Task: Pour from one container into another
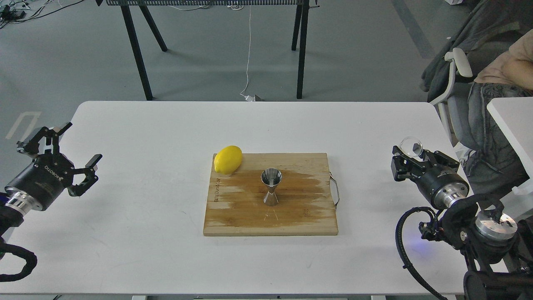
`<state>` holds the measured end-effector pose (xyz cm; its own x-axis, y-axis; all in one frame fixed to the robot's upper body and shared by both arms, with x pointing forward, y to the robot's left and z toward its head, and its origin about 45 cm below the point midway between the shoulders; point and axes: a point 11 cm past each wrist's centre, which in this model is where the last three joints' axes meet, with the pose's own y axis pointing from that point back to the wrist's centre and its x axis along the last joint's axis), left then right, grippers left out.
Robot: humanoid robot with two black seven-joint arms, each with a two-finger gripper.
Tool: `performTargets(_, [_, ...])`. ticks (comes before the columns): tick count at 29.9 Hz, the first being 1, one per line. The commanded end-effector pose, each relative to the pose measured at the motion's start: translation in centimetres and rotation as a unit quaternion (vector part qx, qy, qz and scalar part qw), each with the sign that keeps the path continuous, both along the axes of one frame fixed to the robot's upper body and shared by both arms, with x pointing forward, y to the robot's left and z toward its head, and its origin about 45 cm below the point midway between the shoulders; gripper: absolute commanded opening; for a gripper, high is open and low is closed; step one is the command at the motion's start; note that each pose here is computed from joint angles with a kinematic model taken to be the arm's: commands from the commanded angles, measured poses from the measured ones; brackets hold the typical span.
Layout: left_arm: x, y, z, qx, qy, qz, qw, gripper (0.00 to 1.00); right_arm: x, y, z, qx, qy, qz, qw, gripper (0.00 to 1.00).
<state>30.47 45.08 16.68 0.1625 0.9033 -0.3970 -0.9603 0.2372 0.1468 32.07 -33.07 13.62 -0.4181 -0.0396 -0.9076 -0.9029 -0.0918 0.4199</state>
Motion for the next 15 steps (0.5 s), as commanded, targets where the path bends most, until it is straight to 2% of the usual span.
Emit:
performTargets(1, [0.0, 0.0, 0.0, 0.0, 0.001, 0.0, 1.0, 1.0, -0.9, -0.6, -2.0, 0.002, 0.047, -0.017, 0.999, 0.31])
performTargets(7, [-0.5, 0.2, -0.4, 0.001, 0.007, 0.002, 1.0, 1.0, -1.9, -1.4, -4.3, 0.0, 0.106, -0.035, 0.994, 0.31])
performTargets(15, [-0.5, 0.1, -0.5, 0.0, 0.007, 0.002, 1.0, 1.0, -2.7, -1.4, -5.8, -0.001, 0.132, -0.035, 0.991, 0.31])
